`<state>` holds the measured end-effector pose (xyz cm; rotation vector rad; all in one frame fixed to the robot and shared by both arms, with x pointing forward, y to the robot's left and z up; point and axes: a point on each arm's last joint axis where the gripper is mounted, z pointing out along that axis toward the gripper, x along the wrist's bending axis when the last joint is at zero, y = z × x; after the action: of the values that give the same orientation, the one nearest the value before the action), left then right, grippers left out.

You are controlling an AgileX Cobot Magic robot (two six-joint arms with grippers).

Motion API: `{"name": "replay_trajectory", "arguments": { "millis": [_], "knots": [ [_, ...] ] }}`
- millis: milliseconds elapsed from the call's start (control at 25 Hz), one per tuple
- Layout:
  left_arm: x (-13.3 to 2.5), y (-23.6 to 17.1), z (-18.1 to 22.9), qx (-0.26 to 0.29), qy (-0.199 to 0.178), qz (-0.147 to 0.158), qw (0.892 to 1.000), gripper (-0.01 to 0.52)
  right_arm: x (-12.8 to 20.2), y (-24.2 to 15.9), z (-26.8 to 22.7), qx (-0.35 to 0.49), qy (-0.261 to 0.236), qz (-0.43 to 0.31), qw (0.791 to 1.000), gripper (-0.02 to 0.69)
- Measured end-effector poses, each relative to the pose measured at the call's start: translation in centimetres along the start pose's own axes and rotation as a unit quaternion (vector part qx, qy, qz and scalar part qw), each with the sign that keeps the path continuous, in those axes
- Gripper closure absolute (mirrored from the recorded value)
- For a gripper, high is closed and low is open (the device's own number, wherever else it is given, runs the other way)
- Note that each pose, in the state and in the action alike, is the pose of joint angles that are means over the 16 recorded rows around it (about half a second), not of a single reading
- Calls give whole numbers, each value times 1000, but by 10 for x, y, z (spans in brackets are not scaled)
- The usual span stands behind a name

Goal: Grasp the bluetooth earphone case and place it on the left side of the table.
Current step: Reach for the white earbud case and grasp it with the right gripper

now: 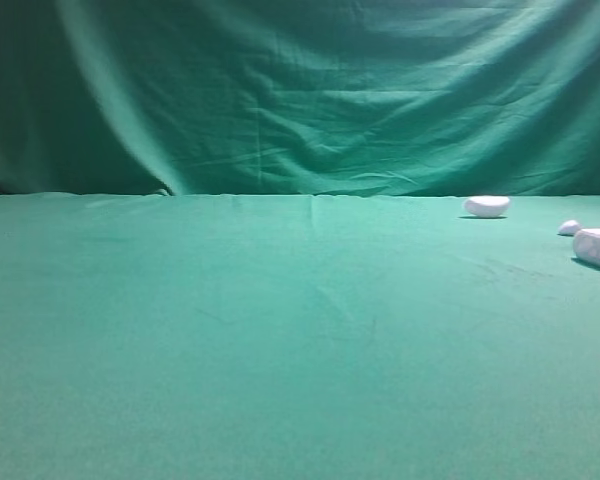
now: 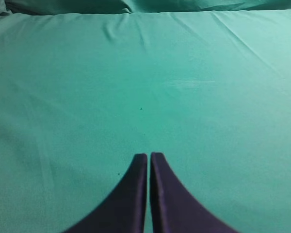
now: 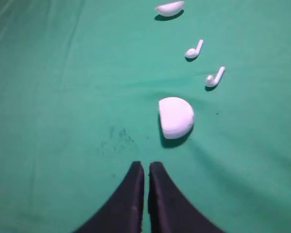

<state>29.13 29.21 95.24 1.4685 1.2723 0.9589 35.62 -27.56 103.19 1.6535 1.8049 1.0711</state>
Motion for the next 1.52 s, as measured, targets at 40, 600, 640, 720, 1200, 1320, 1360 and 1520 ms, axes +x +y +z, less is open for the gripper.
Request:
{"name": "replay_trajectory", "arguments": {
  "millis": [40, 600, 640, 720, 1200, 1320, 1360, 1520],
  "knots": [
    [0, 0, 0, 0, 0, 0, 1000, 514, 0, 4, 3, 16, 4, 1, 1000, 665],
    [0, 0, 0, 0, 0, 0, 1000, 514, -4, 59, 78, 239, -4, -47, 970, 665],
    [0, 0, 0, 0, 0, 0, 1000, 514, -4, 60, 85, 252, -11, -53, 966, 665],
    [0, 0, 0, 0, 0, 0, 1000, 514, -4, 62, 99, 270, -27, -63, 961, 665],
    [0, 0, 0, 0, 0, 0, 1000, 514, 4, 57, 168, 267, -77, -115, 954, 393],
    [0, 0, 0, 0, 0, 0, 1000, 514, 3, 54, 181, 261, -76, -113, 956, 291],
    [0, 0, 0, 0, 0, 0, 1000, 514, 3, 53, 184, 260, -76, -111, 956, 258],
    [0, 0, 0, 0, 0, 0, 1000, 514, 2, 48, 197, 260, -75, -105, 957, 158]
  ]
}}
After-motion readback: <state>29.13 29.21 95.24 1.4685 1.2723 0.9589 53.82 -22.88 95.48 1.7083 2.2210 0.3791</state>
